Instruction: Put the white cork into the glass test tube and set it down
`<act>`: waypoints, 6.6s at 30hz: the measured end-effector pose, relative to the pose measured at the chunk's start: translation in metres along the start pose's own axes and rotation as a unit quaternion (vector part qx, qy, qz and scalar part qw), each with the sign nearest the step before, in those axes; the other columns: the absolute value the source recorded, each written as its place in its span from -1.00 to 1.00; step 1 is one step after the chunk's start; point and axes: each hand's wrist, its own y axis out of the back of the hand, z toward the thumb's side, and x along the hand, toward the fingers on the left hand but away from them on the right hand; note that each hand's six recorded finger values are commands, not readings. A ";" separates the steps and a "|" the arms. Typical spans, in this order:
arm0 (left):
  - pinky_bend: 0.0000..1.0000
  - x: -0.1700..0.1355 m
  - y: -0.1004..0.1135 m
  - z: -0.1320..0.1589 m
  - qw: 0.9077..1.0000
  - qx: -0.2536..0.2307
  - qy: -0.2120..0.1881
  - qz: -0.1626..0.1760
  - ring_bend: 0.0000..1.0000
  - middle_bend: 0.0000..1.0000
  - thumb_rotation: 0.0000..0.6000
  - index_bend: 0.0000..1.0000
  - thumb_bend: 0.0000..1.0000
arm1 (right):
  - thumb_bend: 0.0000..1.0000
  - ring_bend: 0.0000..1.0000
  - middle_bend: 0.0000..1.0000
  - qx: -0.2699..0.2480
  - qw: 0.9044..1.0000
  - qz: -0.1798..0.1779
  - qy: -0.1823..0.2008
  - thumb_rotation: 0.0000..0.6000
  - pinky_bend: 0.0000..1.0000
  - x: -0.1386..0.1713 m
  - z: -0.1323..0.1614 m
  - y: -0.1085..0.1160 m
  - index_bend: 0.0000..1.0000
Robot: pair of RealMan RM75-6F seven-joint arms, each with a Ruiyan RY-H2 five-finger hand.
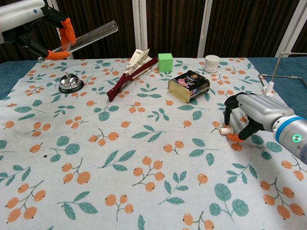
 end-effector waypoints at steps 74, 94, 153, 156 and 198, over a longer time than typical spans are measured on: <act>-0.91 0.045 -0.047 0.078 0.992 -0.126 -0.003 0.022 -0.59 0.34 1.00 0.24 0.16 | -0.14 -1.00 -0.54 0.139 0.928 -0.303 0.164 1.00 -1.00 -0.020 0.029 0.184 0.32; -0.86 0.055 -0.054 0.092 0.990 -0.138 -0.008 0.018 -0.58 0.34 1.00 0.24 0.16 | -0.14 -1.00 -0.54 0.159 0.903 -0.337 0.214 1.00 -1.00 -0.019 0.058 0.203 0.32; -0.86 0.052 -0.066 0.108 0.977 -0.200 0.073 -0.011 -0.58 0.34 1.00 0.24 0.16 | -0.14 -1.00 -0.54 0.222 0.888 -0.340 0.215 1.00 -1.00 -0.042 0.081 0.193 0.32; -0.86 0.051 -0.067 0.109 0.977 -0.201 0.074 -0.015 -0.58 0.33 1.00 0.24 0.16 | -0.14 -1.00 -0.54 0.221 0.889 -0.338 0.214 1.00 -1.00 -0.042 0.080 0.192 0.32; -0.83 0.059 -0.068 0.122 0.977 -0.200 0.073 -0.033 -0.58 0.33 1.00 0.24 0.16 | -0.14 -1.00 -0.54 0.212 0.891 -0.330 0.229 1.00 -1.00 -0.038 0.085 0.186 0.32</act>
